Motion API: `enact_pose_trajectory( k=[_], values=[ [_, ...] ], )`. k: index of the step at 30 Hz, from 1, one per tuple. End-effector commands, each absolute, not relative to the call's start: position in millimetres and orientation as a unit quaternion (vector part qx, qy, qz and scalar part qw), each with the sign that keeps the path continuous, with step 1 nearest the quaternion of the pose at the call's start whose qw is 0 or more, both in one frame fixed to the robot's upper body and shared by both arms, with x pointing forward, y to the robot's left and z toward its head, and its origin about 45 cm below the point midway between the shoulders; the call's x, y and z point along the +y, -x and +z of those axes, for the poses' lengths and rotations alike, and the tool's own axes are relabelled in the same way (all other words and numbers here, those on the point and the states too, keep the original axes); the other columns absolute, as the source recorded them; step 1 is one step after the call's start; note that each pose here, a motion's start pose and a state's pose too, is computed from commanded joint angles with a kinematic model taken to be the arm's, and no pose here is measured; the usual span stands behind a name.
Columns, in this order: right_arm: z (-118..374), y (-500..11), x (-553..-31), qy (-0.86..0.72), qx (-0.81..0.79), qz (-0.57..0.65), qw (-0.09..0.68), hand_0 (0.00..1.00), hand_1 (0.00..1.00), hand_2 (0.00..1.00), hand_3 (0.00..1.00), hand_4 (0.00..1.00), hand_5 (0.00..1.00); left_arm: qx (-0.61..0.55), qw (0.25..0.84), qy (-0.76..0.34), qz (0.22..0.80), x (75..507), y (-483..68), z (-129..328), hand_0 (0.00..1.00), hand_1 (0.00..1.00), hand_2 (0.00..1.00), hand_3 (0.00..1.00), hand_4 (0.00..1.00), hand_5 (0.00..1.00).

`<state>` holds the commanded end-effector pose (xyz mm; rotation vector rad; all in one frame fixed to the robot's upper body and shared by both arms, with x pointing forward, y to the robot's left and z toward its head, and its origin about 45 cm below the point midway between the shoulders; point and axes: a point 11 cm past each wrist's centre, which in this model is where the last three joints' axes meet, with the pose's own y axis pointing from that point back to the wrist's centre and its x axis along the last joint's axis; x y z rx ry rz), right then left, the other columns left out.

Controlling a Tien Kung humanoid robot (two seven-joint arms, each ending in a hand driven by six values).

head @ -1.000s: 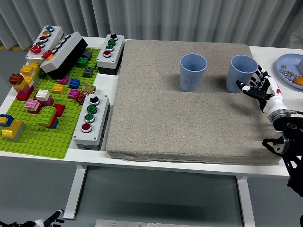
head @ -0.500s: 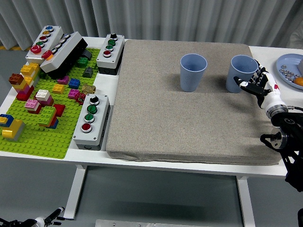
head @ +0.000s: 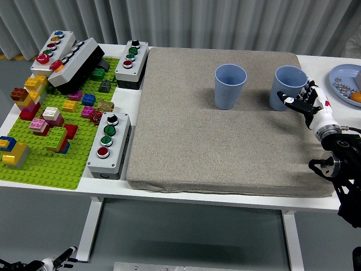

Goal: Pick cup pour cup place

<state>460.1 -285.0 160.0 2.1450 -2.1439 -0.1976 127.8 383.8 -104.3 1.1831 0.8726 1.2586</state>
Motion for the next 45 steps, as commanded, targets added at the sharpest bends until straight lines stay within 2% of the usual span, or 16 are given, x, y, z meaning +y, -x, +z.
enact_pose_trajectory(
  k=[45],
  values=[
    [166,-468,-276,-0.71,-0.7,-0.068,0.045,0.975,0.926,0.998,0.954,0.81,0.203,0.366,0.571,-0.505,0.534,383,-134,-103,0.842,0.834,0.904,0.794,0.616,0.998]
  ],
)
